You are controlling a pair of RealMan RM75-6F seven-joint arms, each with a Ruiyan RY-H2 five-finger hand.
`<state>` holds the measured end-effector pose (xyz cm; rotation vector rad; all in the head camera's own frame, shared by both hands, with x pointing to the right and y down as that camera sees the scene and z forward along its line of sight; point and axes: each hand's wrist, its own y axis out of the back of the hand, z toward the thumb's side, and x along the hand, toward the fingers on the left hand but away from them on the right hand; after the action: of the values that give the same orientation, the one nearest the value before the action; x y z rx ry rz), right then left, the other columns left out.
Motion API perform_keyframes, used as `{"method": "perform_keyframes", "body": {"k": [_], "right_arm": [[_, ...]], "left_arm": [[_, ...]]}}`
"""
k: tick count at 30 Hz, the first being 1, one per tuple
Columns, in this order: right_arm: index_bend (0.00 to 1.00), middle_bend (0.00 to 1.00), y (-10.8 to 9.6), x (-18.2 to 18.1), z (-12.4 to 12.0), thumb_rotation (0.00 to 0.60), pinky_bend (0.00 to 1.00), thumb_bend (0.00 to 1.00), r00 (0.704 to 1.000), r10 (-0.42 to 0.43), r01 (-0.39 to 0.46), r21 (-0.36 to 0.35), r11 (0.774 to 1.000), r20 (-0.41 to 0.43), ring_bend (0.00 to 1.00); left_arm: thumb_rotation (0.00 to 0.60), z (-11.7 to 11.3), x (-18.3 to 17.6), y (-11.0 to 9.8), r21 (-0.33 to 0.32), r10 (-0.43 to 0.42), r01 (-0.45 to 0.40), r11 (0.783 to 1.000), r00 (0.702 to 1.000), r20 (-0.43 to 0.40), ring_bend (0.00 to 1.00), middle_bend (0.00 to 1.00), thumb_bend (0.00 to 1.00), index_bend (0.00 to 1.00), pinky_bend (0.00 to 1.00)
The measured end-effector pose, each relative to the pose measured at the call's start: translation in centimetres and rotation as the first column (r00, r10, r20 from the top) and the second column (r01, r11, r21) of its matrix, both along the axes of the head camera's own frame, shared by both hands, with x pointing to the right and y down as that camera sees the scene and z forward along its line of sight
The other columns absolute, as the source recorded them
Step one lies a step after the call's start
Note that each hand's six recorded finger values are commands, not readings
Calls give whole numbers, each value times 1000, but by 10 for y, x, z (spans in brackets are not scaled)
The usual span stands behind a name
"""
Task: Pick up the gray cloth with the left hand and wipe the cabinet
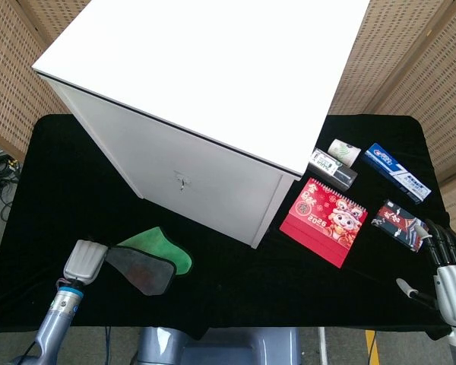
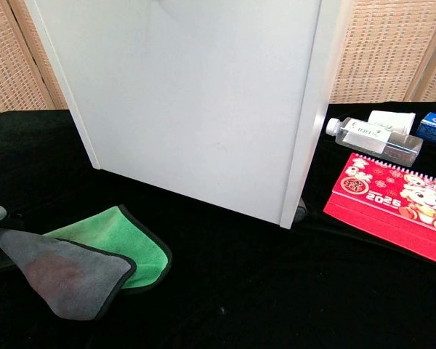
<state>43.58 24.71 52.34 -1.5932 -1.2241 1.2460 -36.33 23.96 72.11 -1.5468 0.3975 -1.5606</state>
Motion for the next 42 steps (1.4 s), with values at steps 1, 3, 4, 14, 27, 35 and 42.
{"method": "perform_keyframes", "body": {"k": [1,3,4,14,27,35,42], "right_arm": [[94,0,0,0,0,600,0,106,1000,1,-1,1,1000,0,0],[94,0,0,1,0,600,0,106,1000,5,-5,2,1000,2,0],[94,0,0,1,0,600,0,106,1000,6,-6,2,1000,3,0],[94,0,0,1,-2,600,0,106,1000,8,-8,9,1000,6,0],[94,0,-1,1,-2,600,0,106,1000,15,-15,15,1000,9,0],[94,0,-1,0,-1,600,0,106,1000,10,-10,13,1000,4,0],[95,0,-1,0,0,600,0,106,1000,11,-11,10,1000,4,0]], "left_arm": [[600,-2,1,-1,16,7,-7,1000,1000,-4,672,737,869,628,579],[600,-8,5,-5,57,35,-34,998,999,-16,673,737,876,686,579],[600,-12,7,-7,80,53,-51,996,998,-22,673,737,876,692,579],[600,-94,40,-36,432,407,-353,830,913,-36,673,738,875,726,579],[600,-177,65,-68,653,698,-646,395,673,244,673,738,875,750,579],[600,-189,76,-76,692,742,-660,293,613,270,673,738,874,753,579],[600,-202,95,-88,728,772,-656,198,562,296,673,738,874,754,579]]}}
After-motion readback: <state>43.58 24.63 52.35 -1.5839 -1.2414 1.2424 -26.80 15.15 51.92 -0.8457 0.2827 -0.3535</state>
